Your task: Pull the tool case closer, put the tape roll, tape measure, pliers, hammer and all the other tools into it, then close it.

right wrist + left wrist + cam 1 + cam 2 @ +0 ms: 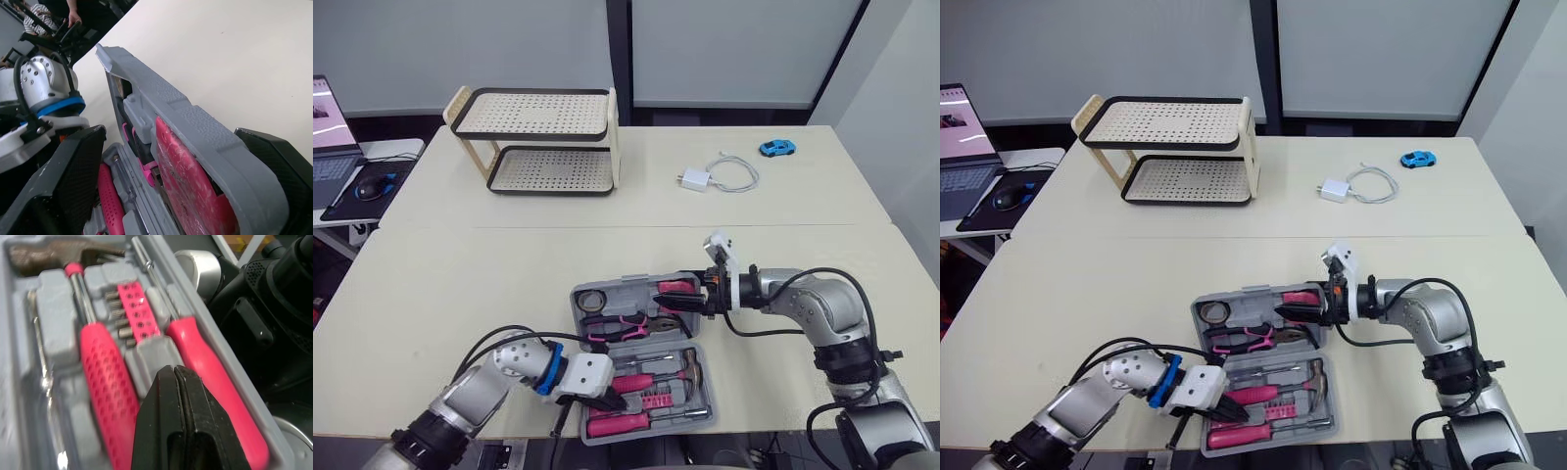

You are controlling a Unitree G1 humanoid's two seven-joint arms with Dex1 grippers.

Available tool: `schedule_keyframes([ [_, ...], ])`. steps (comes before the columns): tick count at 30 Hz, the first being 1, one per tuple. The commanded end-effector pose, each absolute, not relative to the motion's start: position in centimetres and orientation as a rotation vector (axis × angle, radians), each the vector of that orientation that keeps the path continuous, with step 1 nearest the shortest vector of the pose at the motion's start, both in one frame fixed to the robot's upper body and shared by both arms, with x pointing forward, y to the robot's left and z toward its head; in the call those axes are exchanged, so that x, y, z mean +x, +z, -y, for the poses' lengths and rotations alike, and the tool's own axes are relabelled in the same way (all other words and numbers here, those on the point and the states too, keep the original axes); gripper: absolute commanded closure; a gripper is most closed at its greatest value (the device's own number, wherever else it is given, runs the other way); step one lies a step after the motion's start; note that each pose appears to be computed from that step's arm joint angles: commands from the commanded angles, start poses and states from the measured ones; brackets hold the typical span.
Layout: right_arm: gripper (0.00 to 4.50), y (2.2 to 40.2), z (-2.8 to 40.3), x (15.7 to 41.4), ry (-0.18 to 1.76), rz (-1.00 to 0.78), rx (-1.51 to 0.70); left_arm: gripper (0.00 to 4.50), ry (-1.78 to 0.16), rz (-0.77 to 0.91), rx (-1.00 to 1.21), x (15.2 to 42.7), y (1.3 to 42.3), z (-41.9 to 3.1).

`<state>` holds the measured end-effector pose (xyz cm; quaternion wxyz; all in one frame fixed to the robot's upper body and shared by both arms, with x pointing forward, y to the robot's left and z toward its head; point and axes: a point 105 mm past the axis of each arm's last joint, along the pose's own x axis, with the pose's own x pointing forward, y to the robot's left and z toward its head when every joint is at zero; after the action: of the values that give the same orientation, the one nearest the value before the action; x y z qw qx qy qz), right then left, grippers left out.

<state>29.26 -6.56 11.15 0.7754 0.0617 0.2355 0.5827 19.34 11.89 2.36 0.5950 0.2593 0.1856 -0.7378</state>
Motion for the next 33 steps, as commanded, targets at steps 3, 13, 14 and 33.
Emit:
schedule_keyframes([
  [3, 0.03, 12.6, 6.1, 27.6, 1.356, -0.437, 0.058, 4.5, -1.648, -0.456, 0.572, 19.0, 2.1, -12.7],
  [13, 0.03, 13.6, 5.8, 25.9, 1.386, -0.383, -0.029, 4.5, -1.574, -0.451, 0.377, 17.3, 7.3, -16.9],
  [14, 0.03, 13.9, 5.4, 25.4, 1.399, -0.376, -0.047, 4.5, -1.556, -0.468, 0.369, 17.4, 7.6, -17.8],
  [33, 0.03, 13.1, 9.0, 19.1, 1.417, -0.445, -0.532, 4.5, -1.199, -0.611, 0.331, 18.3, 5.1, -25.5],
])
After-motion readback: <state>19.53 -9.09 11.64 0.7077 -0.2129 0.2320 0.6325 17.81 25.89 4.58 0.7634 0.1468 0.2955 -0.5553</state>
